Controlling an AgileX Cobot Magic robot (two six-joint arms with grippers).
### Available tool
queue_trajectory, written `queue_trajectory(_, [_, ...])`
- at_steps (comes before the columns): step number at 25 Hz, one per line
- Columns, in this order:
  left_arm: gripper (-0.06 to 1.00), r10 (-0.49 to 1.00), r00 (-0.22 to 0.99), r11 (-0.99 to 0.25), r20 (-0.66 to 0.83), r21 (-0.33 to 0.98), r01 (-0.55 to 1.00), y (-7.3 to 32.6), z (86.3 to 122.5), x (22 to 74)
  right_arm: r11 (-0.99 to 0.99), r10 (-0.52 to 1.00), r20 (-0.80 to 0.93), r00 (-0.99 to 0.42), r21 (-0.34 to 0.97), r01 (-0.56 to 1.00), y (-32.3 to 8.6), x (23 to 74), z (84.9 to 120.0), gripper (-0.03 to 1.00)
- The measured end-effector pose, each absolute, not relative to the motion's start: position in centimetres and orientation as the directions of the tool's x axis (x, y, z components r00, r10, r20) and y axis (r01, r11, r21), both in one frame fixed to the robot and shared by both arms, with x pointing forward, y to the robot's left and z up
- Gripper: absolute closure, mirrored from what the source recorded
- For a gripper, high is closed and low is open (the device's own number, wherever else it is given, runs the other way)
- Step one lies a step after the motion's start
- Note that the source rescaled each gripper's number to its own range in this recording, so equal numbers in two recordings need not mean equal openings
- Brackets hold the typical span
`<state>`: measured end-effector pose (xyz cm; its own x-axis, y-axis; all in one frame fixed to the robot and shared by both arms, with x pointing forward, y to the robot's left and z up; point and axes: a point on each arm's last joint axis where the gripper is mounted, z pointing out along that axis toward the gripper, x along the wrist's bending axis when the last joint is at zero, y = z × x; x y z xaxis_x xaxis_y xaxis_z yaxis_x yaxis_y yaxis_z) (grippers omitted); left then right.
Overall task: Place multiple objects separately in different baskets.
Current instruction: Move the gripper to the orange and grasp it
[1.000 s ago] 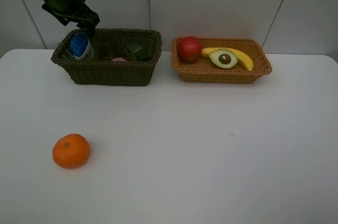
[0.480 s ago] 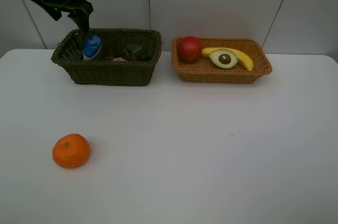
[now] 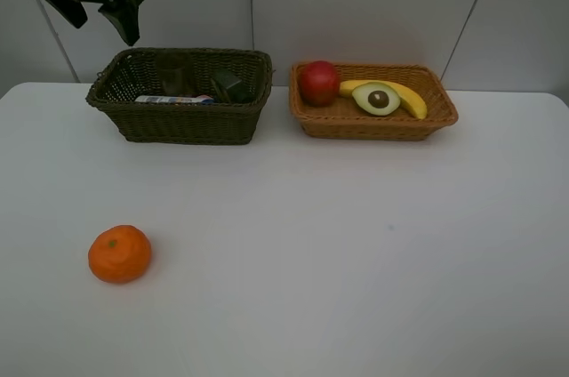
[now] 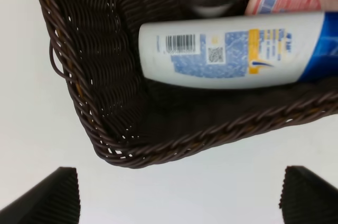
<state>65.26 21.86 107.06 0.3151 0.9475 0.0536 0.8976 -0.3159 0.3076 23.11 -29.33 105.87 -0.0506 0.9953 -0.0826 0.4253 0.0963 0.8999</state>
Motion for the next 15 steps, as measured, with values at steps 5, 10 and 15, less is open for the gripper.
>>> queue_trajectory(5, [-0.05,0.938,0.344,-0.339,0.039,0.307,0.889,21.0,108.2,62.6,0.096,0.995,-0.083,-0.051,0.9,0.425,-29.3,23.1,105.9,-0.02])
queue_trajectory(10, [-0.05,0.937,0.35,-0.341,0.016,0.27,0.9,21.3,108.2,59.3,0.096,0.995,-0.083,-0.051,0.9,0.425,-29.3,23.1,105.9,-0.02])
queue_trajectory(15, [-0.05,0.938,0.347,-0.337,-0.004,0.237,0.911,22.0,108.0,56.0,0.096,0.995,-0.083,-0.051,0.9,0.425,-29.3,23.1,105.9,-0.02])
